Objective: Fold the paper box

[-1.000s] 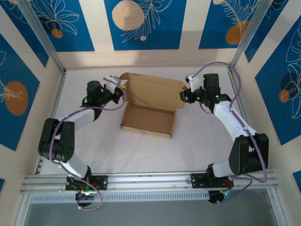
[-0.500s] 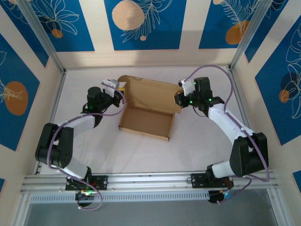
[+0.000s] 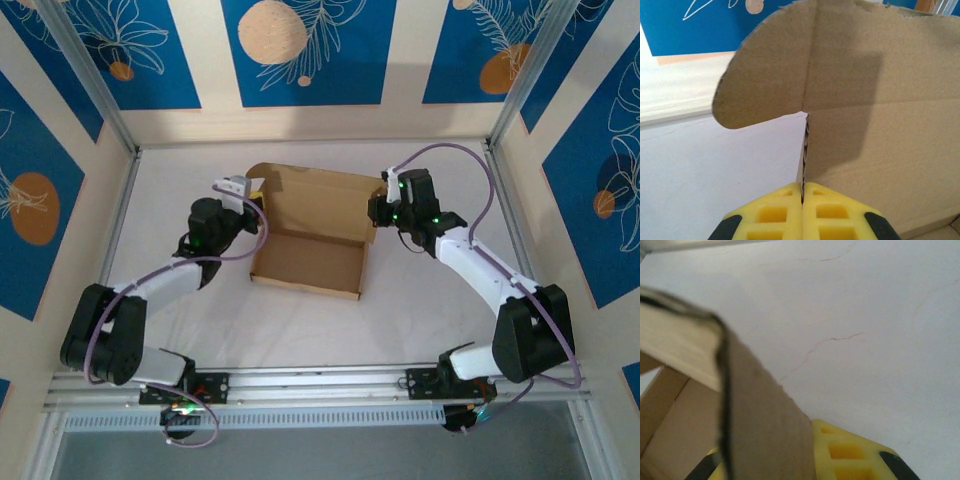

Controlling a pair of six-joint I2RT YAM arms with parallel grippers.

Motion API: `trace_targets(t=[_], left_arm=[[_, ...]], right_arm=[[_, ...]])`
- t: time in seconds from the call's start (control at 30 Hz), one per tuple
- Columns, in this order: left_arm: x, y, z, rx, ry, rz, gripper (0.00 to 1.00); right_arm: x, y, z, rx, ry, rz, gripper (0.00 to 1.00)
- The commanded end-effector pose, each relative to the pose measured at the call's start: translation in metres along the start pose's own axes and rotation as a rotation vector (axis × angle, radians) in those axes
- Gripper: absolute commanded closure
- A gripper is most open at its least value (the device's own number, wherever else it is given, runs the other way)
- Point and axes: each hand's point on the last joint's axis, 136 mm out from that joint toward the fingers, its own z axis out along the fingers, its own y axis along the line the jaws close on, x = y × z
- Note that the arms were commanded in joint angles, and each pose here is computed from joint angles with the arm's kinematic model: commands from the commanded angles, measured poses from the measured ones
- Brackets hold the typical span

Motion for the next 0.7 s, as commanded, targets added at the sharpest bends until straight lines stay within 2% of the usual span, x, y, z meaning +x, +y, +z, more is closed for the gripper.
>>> trace_targets(t=[0.0, 0.13, 0.43, 0.67], left_arm=[[-0.014, -0.015, -0.006, 0.030, -0.070, -0.025, 1.00], [-0.009, -0.012, -0.004, 0.014, -0.092, -0.037, 1.00], [0.007, -0.006, -0.008, -0.035, -0.168, -0.053, 1.00], [0.015, -0.026, -0.015, -0.073, -0.198, -0.033, 1.00]], right_arm=[[-0.019, 0.001, 0.002, 0.036, -0.072, 0.195, 0.83], [-0.027, 0.001, 0.005, 0.028, -0.140, 0.282, 0.82], [-0.028, 0.023, -0.003, -0.028, -0.274, 0.141, 0.81], [-0.008, 0.030, 0.001, -0.015, -0.278, 0.081, 0.81]])
